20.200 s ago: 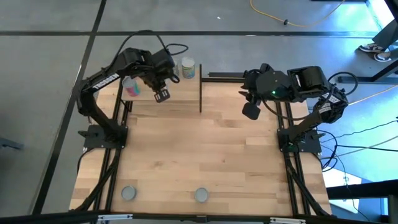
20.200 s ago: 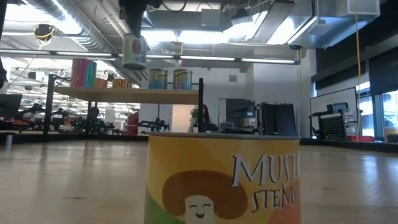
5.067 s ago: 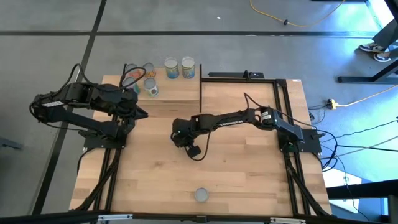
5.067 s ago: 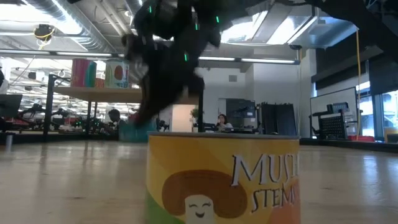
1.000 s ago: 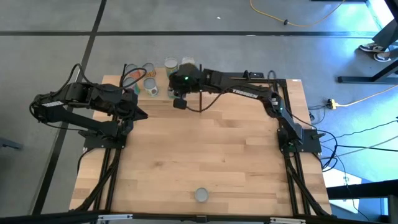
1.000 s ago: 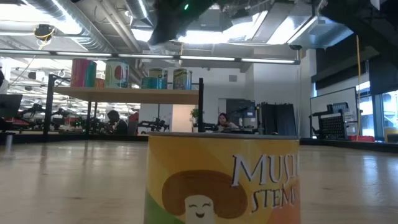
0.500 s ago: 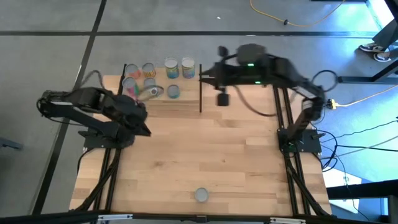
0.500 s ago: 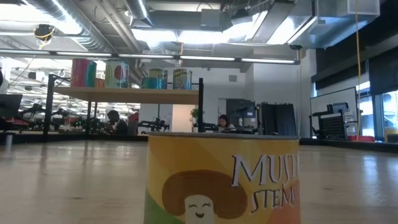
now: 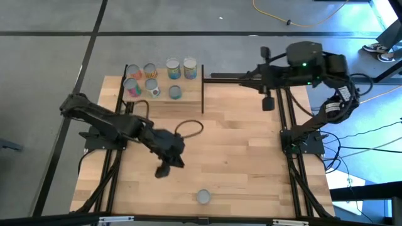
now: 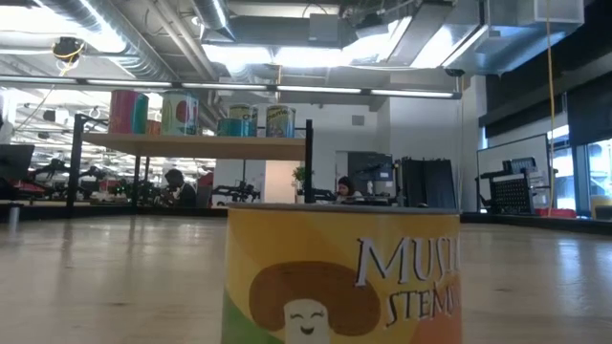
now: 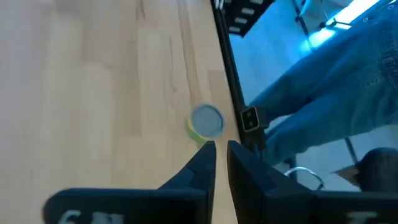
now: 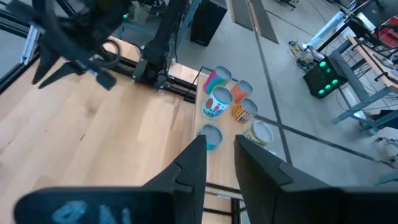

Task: Pick and place cans onto a shelf
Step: Put the canned mushroom on the shelf

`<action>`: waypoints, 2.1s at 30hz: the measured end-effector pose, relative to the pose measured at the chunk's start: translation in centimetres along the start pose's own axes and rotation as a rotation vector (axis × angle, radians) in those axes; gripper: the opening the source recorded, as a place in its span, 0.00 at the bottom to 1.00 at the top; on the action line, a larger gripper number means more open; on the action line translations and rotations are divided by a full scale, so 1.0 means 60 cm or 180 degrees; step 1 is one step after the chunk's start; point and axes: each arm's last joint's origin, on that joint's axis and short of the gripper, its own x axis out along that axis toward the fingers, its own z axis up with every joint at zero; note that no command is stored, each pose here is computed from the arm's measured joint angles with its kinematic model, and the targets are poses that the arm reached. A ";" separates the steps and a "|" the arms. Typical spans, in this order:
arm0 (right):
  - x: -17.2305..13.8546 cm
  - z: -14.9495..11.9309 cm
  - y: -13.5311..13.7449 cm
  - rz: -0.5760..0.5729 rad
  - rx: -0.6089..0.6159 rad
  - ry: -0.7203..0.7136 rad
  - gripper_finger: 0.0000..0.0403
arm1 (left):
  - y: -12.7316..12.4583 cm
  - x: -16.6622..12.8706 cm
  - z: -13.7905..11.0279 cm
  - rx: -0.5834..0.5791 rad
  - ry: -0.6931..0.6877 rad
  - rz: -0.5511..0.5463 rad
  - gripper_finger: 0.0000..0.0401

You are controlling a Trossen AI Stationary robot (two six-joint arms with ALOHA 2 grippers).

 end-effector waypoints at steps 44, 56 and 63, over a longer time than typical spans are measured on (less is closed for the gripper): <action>-0.022 -0.008 0.003 0.0051 -0.0094 0.0054 0.21 | 0.032 0.325 -0.098 -0.0613 0.0658 0.0198 0.15; -0.022 -0.009 0.003 0.0056 -0.0185 0.0061 0.21 | 0.021 0.330 -0.100 -0.0658 0.0337 0.0532 0.14; -0.022 -0.009 0.003 0.0056 -0.0184 0.0062 0.21 | 0.020 0.330 -0.101 -0.0954 0.0332 0.0529 0.14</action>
